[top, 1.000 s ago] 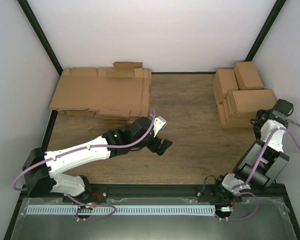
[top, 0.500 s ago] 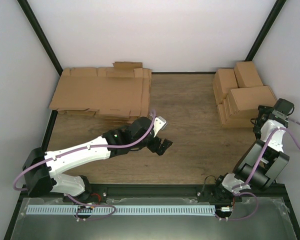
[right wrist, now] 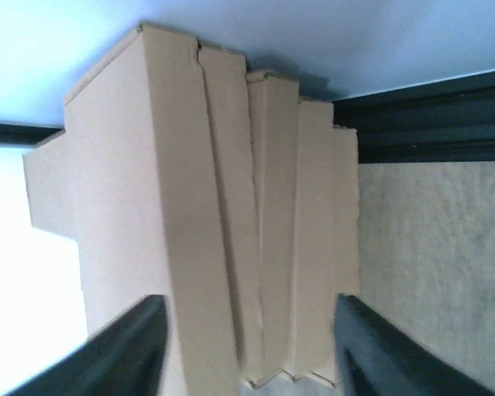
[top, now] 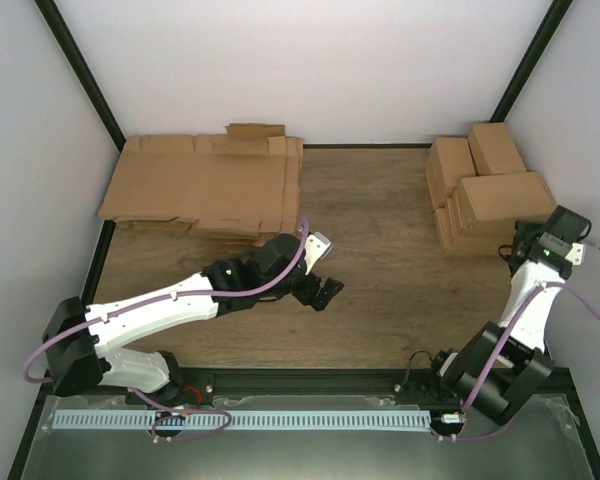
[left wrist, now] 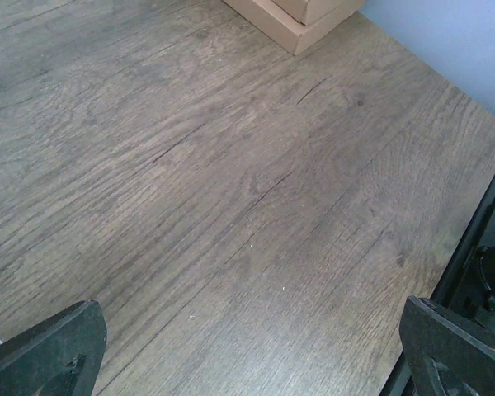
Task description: Fold the paper box
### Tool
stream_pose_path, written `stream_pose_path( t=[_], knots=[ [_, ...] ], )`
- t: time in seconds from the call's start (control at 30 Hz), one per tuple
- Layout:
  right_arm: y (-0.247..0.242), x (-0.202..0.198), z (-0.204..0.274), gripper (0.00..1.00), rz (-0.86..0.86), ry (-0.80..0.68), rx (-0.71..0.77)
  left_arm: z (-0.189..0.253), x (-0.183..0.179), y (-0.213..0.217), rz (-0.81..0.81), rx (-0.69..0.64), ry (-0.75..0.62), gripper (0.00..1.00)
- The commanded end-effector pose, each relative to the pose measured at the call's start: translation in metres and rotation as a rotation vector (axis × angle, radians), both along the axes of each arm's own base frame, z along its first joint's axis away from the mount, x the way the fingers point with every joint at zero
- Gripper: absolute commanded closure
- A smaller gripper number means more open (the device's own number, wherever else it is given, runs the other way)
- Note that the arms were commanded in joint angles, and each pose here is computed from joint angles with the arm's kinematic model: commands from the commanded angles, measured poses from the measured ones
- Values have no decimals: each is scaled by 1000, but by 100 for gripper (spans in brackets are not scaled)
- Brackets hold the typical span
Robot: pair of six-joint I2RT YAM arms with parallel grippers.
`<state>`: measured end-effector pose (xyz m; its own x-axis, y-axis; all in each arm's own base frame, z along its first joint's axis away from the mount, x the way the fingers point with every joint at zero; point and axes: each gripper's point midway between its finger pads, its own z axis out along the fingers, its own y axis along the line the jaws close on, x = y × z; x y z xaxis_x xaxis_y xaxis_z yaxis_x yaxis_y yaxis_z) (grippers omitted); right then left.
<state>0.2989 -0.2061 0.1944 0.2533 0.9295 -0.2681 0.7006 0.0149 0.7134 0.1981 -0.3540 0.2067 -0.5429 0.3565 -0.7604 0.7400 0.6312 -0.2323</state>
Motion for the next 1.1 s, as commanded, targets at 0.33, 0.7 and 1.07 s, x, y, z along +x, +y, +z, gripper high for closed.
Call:
stream_pose_path(
  t=[0.33,0.7,1.07],
  knots=[
    [59,22,-17,99,121,51,49,9,-4,1,-4,-37,11,0],
    [66,58,-24,75,109,60,78,8,-2,8,12,-16,-1,0],
    [61,57,-26,63,94,78,53,6,-1,4,5,-13,3,0]
  ],
)
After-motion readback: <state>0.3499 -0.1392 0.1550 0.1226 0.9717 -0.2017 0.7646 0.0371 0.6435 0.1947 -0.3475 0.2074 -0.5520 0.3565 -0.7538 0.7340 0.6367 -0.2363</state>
